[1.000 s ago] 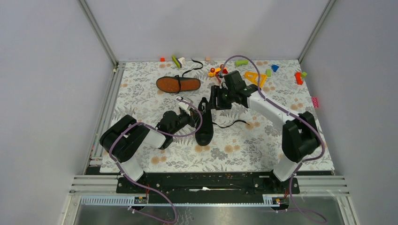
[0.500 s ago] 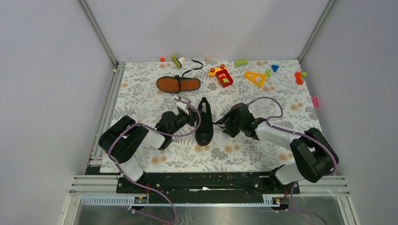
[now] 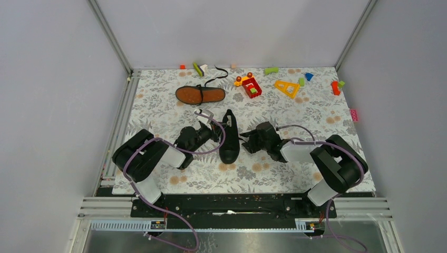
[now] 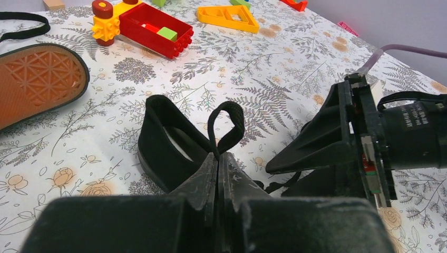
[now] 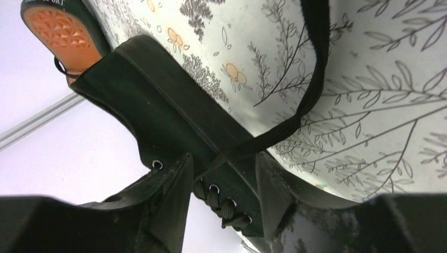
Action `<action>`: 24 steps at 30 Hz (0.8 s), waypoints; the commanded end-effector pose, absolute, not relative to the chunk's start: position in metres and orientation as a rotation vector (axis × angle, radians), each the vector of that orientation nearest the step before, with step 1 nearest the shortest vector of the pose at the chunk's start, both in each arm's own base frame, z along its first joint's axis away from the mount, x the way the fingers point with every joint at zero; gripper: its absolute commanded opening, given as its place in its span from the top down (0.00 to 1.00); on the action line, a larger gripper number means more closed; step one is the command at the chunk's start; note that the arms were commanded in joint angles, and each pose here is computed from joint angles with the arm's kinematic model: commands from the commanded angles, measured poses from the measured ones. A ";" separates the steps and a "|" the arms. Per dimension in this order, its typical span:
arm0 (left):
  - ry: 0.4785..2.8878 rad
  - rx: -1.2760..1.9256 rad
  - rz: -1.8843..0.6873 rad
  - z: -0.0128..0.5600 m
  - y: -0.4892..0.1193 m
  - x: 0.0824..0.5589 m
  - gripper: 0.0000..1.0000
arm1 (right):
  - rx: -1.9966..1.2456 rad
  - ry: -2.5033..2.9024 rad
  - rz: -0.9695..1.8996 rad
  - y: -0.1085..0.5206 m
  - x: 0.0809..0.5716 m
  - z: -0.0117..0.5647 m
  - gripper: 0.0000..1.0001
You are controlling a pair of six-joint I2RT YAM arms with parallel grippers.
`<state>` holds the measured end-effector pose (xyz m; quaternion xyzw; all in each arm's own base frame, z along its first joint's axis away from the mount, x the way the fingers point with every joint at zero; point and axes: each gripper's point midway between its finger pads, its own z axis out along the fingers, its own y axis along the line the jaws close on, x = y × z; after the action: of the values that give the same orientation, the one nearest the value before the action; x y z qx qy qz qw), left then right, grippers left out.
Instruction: Tie the shoes
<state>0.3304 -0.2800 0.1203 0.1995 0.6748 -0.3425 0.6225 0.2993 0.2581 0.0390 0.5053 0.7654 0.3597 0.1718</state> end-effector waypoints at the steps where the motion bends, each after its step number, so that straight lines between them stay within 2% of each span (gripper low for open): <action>1: 1.454 0.457 -0.798 0.141 -0.282 0.333 1.00 | 1.505 2.040 1.059 0.261 0.320 0.046 0.51; 4: 1.482 0.409 -0.793 0.139 -0.277 0.338 1.00 | 1.506 2.050 1.022 0.259 0.321 0.040 0.68; 8: 1.569 0.339 -0.813 0.127 -0.272 0.345 1.00 | 1.444 2.040 0.987 0.251 0.329 0.042 1.00; 24: 1.632 0.120 -0.740 0.115 -0.243 0.360 1.00 | 1.177 2.071 0.975 0.226 0.329 0.039 1.00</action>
<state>0.3494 -0.2511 0.0940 0.0804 0.7371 -0.3235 0.5879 0.3247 0.2277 0.0291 0.4666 0.7746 0.3467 0.2491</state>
